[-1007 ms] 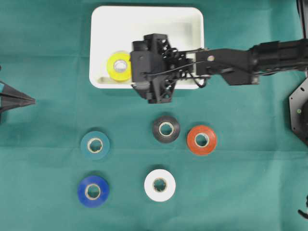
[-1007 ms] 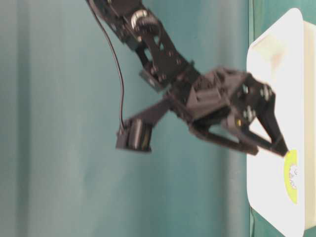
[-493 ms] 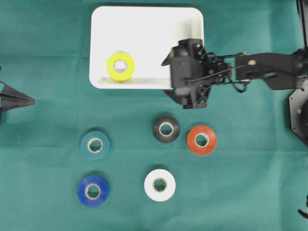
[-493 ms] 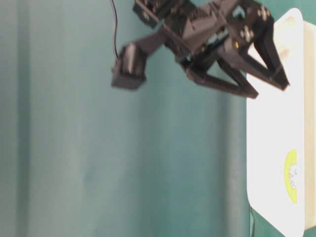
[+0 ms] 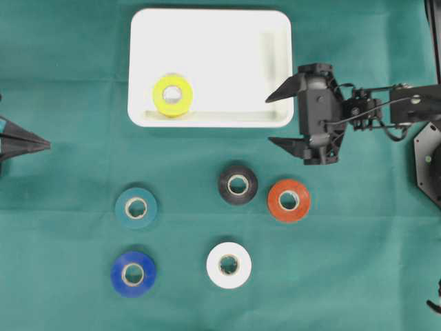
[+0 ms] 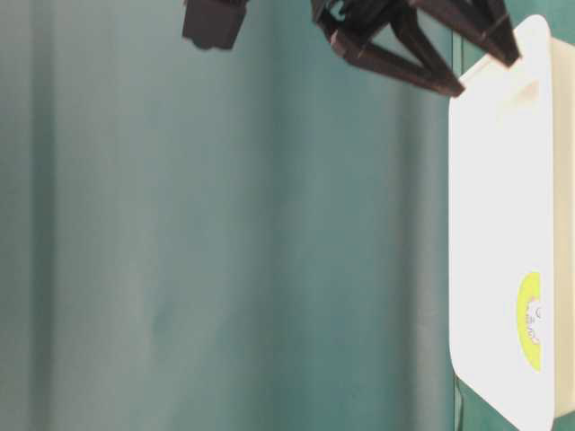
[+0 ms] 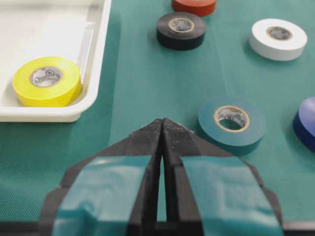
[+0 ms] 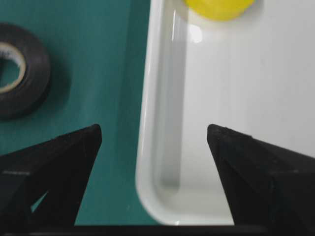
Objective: Put the tape into the white case with the right arm.
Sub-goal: 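Withdraw the right gripper to the right side, then reach the right gripper down onto the white tape roll, then lift the white tape and lower it into the tray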
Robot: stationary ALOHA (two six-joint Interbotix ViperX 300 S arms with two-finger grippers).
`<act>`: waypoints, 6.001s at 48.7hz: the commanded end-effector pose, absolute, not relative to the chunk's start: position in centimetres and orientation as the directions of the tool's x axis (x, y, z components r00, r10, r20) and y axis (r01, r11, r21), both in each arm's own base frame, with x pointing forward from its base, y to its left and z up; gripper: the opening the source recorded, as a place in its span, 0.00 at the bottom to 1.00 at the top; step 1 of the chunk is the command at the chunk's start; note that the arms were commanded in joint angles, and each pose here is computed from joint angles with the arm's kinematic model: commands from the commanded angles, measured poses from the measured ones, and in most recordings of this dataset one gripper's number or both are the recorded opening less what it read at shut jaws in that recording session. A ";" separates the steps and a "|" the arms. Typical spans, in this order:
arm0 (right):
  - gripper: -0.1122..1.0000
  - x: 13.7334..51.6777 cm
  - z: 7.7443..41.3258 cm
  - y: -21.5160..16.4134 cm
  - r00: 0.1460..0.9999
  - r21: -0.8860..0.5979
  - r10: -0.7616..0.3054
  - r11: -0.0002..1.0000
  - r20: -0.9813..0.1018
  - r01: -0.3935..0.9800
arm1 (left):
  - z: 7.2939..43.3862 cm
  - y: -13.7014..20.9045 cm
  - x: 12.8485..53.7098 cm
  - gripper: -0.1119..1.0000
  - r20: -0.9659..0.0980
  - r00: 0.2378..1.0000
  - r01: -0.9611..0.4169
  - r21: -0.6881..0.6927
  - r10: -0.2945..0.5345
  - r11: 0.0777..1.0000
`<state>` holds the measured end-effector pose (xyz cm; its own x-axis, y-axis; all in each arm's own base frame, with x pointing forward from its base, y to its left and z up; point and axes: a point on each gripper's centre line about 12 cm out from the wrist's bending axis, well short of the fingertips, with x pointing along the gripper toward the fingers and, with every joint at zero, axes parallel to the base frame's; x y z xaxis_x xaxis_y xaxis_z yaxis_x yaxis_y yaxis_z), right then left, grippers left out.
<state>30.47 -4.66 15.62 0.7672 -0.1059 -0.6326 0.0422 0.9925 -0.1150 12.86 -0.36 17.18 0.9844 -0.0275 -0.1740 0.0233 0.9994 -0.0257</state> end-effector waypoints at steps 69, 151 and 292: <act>0.70 19.0 16.0 0.7 0.863 -0.033 0.042 0.997 -0.503 -0.068 | 17.7 -0.3 13.0 0.11 -0.166 0.986 0.020 -0.027 -0.024 0.999; 0.70 37.8 14.9 13.4 0.752 -0.028 0.293 0.924 -0.591 -0.382 | 17.7 -0.3 13.0 0.11 -0.166 0.986 0.020 -0.030 -0.024 0.999; 0.11 43.3 18.8 11.8 0.694 -0.037 0.114 0.979 -0.710 -0.199 | 17.6 -0.3 13.0 0.11 -0.166 0.986 0.020 -0.029 -0.024 0.999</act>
<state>42.17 12.98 15.88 0.6281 0.1120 -0.7701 -0.2290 0.9724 -0.0453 12.86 -0.36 17.18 0.9844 -0.0275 -0.1740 0.0228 0.9993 -0.0287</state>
